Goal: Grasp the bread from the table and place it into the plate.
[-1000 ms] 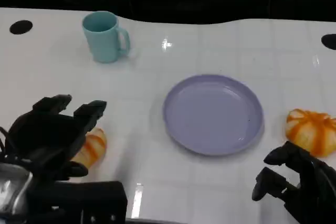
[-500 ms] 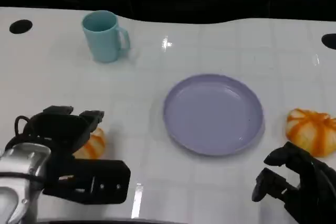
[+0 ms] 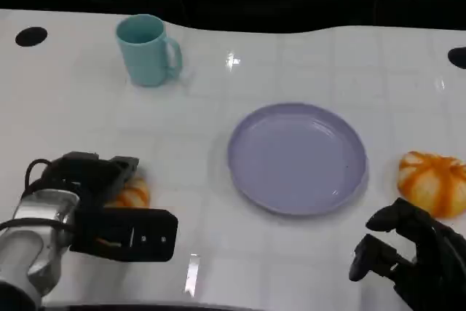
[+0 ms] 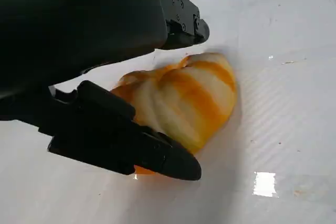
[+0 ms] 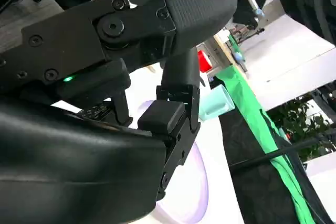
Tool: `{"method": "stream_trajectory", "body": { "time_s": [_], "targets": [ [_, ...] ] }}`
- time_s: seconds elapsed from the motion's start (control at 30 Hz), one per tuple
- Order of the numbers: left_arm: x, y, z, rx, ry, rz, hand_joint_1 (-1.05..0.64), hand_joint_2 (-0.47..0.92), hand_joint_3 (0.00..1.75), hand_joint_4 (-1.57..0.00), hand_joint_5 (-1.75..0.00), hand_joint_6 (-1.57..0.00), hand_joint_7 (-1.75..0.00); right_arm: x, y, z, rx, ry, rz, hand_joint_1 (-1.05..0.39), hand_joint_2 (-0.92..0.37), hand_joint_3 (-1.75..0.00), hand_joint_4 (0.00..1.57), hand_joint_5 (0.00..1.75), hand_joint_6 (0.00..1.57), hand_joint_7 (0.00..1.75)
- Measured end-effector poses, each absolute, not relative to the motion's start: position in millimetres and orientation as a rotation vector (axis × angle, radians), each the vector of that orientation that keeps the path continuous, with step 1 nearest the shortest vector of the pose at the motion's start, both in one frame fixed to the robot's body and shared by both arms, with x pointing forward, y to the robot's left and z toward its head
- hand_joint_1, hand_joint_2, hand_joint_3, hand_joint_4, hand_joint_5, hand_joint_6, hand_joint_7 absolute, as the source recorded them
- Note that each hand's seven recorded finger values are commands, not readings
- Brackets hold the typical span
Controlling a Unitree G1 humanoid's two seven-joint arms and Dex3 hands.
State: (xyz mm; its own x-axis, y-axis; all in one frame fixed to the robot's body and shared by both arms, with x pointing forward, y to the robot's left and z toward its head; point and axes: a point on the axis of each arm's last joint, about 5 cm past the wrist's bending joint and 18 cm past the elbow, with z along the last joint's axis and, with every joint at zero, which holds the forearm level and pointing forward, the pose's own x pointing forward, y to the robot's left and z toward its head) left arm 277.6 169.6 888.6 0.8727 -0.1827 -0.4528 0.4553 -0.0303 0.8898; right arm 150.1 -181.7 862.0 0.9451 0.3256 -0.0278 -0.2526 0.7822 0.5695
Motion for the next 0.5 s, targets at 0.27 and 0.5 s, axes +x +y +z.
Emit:
{"method": "stream_trajectory", "body": {
  "time_s": [0.27, 0.5],
  "targets": [
    [292.3, 170.8, 884.4, 1.518, 0.238, -0.561, -0.59, 0.88, 0.01, -0.11, -0.13, -0.18, -0.03, 150.0, -181.8, 862.2, 0.591, 0.127, 0.317, -0.53, -0.92, -0.20, 0.74, 1.56, 0.82, 1.05],
    [294.5, 175.5, 877.7, 1.445, 0.195, -0.521, -0.34, 0.92, 0.19, -0.61, -1.47, -0.97, -0.19, 150.3, -182.8, 862.8, 0.583, 0.128, 0.325, -0.53, -0.92, -0.20, 0.73, 1.54, 0.80, 1.05]
  ]
}}
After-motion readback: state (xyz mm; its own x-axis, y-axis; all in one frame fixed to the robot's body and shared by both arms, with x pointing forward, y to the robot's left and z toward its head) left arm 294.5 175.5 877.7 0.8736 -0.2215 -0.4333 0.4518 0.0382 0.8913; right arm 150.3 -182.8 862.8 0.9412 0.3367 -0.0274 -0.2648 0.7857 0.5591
